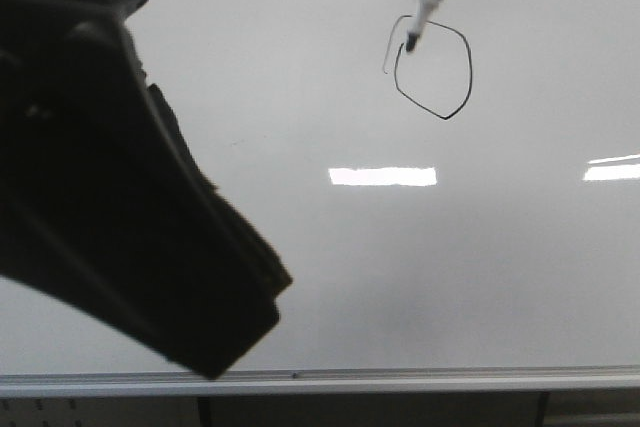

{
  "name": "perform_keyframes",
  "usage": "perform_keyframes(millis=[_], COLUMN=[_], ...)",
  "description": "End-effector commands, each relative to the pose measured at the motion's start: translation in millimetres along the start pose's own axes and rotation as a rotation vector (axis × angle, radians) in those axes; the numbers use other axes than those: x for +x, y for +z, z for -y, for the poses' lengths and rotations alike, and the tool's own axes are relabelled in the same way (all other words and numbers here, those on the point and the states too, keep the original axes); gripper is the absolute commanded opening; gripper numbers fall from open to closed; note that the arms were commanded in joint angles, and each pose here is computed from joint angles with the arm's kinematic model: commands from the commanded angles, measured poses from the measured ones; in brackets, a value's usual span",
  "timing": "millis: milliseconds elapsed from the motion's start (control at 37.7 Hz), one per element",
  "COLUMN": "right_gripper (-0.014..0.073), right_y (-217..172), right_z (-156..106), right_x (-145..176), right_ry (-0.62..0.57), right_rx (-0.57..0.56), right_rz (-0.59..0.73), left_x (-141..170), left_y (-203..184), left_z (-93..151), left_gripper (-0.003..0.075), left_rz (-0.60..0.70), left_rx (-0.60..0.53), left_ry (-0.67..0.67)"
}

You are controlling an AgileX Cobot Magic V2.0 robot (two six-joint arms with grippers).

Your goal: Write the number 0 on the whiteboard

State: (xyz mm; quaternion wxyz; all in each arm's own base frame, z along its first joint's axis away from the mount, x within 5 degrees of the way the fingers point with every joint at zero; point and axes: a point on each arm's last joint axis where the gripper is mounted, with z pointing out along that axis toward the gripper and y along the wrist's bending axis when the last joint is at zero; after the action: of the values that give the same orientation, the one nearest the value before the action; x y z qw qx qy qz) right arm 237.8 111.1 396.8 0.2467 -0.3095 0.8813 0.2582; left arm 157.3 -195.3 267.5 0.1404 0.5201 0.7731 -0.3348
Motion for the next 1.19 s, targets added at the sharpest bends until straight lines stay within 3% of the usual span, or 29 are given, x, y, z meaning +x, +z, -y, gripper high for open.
perform_keyframes(millis=[0, 133, 292, 477, 610, 875, 981, 1034, 1140, 1167], right_gripper=[-0.006, -0.006, -0.006, -0.006, -0.006, -0.006, -0.0052, 0.0033, 0.0423, 0.0475], right_y=[-2, 16, 28, 28, 27, 25, 25, 25, 25, 24], right_z=[-18, -20, -28, -29, -30, -33, -33, -33, -31, -32], right_x=[26, 48, 53, 51, 50, 47, 46, 46, 44, 43], right_ry=[-0.016, 0.005, -0.001, -0.004, -0.001, -0.011, -0.009, -0.008, -0.011, -0.018], right_rx=[-0.129, -0.227, -0.403, -0.414, -0.424, -0.47, -0.467, -0.462, -0.437, -0.423], right_rz=[-0.033, -0.049, 0.037, 0.059, 0.063, 0.109, 0.113, 0.117, 0.144, 0.162], left_x=[-20, -35, -46, -47, -47, -47, -47, -47, -44, -43], left_y=[-16, -26, -32, -32, -32, -32, -32, -32, -31, -31], left_z=[11, 15, 22, 23, 23, 23, 23, 23, 20, 18], left_gripper=[0.0666, 0.066, 0.0659, 0.0619, 0.0461, -0.0009, -0.002, -0.002, -0.002, -0.002], left_rz=[0.109, 0.164, 0.262, 0.268, 0.268, 0.268, 0.267, 0.267, 0.233, 0.219], left_rx=[-0.001, -0.006, 0.046, 0.058, 0.058, 0.058, 0.058, 0.058, 0.018, 0.003], left_ry=[0.032, 0.094, 0.152, 0.147, 0.147, 0.147, 0.147, 0.147, 0.177, 0.183])
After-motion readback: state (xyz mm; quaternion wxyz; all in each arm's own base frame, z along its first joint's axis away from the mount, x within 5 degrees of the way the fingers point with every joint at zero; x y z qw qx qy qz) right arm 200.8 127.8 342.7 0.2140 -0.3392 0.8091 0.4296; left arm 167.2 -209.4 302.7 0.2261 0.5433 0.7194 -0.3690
